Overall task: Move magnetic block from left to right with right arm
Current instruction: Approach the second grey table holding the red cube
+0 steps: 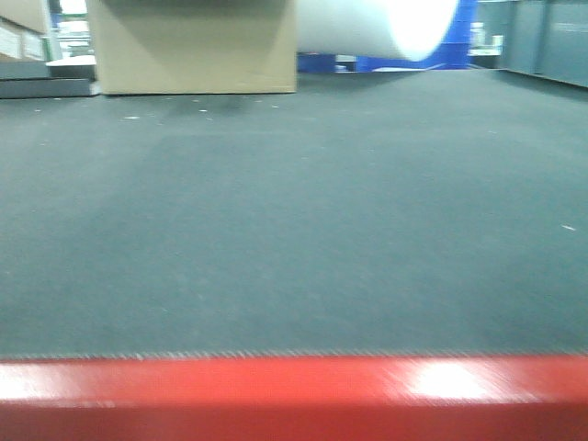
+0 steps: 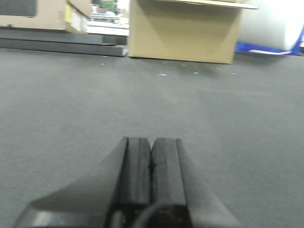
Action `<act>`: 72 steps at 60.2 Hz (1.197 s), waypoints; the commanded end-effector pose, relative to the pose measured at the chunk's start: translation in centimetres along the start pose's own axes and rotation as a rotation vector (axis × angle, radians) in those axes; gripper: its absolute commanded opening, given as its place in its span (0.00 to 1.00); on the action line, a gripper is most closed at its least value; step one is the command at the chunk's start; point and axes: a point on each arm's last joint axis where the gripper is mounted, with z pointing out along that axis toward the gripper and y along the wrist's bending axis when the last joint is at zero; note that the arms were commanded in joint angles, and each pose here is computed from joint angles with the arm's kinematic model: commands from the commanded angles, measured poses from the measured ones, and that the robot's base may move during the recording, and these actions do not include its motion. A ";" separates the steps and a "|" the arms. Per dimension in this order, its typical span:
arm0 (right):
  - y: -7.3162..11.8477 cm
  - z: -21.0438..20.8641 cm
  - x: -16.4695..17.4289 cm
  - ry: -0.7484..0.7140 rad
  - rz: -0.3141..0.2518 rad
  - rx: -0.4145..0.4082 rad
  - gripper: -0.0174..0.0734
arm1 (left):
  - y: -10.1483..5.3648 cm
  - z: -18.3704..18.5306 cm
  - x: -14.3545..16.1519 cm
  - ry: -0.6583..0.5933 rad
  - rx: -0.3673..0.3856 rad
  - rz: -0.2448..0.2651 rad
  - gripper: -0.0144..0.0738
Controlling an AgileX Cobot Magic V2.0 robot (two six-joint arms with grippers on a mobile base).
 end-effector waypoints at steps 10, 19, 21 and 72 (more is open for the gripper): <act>0.1 0.0 -1.4 -0.090 -0.017 -0.004 0.33 | 0.0 -0.1 -0.6 -0.093 0.009 -0.005 0.03; 0.1 0.0 -1.4 -0.090 -0.017 -0.004 0.33 | 0.0 -0.1 -0.6 -0.093 0.009 -0.005 0.03; 0.1 0.0 -1.4 -0.090 -0.017 -0.004 0.33 | 0.0 -0.1 -0.6 -0.093 0.009 -0.005 0.03; 0.3 0.2 -1.1 -0.057 0.011 -0.023 0.33 | 0.0 -0.1 -0.6 -0.093 0.009 -0.005 0.03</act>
